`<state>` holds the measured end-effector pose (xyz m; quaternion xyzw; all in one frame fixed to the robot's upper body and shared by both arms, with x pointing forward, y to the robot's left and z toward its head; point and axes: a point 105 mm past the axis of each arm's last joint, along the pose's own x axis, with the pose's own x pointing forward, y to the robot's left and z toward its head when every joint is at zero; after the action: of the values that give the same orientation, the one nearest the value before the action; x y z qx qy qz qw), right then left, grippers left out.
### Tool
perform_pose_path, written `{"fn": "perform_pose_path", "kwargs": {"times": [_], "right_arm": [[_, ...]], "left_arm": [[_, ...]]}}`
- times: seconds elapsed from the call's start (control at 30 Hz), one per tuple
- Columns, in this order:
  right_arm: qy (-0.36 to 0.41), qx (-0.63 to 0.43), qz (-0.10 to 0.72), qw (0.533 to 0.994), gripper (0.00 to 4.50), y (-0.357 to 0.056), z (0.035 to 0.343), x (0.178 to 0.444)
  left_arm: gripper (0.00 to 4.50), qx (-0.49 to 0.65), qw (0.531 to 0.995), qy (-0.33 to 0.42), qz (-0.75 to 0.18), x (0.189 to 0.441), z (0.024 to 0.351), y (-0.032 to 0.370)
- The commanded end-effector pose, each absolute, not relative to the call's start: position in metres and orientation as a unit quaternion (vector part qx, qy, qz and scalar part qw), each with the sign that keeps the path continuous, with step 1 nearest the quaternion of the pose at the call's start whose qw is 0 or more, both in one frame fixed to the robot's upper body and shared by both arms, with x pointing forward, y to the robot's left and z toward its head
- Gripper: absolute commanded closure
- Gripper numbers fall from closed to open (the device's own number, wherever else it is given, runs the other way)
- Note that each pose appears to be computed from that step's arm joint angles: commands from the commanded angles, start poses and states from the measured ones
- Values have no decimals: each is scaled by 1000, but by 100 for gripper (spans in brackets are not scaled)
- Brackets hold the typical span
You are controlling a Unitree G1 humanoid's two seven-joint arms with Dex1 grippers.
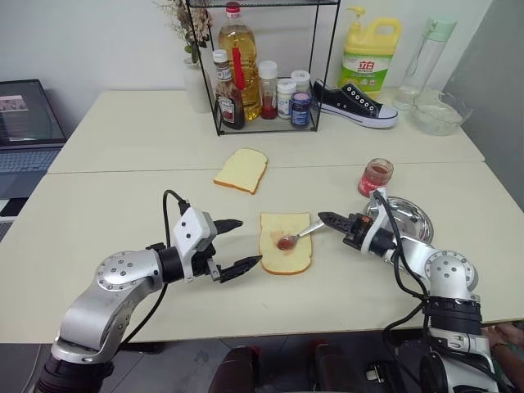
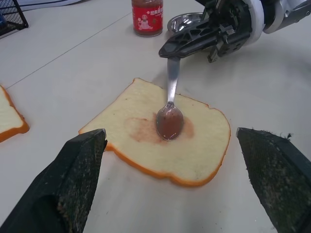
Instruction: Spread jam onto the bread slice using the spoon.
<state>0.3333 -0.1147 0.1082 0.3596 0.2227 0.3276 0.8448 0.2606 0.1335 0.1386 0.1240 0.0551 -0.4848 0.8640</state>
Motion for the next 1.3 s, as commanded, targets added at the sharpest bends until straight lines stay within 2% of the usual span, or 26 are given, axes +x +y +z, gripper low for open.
{"fn": "perform_pose_path", "kwargs": {"times": [0.03, 0.23, 0.57, 0.73, 0.83, 1.0, 1.13, 1.3], "right_arm": [[197, 381, 294, 854, 445, -126, 117, 346], [191, 392, 267, 859, 445, -135, 118, 353], [158, 449, 274, 835, 445, -131, 136, 353], [125, 450, 332, 819, 445, -133, 169, 333], [109, 441, 329, 828, 445, -142, 180, 324], [61, 428, 250, 867, 445, -180, 197, 315], [23, 402, 151, 903, 445, -227, 206, 303], [14, 364, 30, 931, 445, -282, 189, 291]], "left_arm": [[0, 131, 861, 38, -490, 259, 145, 131], [0, 131, 860, 37, -491, 260, 145, 131], [0, 130, 859, 35, -494, 261, 148, 130], [0, 107, 842, 28, -528, 260, 163, 118], [0, 122, 813, 30, -569, 259, 168, 109], [0, 157, 767, 7, -622, 272, 178, 88], [0, 191, 734, -24, -651, 293, 182, 58], [0, 211, 696, -57, -684, 310, 178, 4]]}}
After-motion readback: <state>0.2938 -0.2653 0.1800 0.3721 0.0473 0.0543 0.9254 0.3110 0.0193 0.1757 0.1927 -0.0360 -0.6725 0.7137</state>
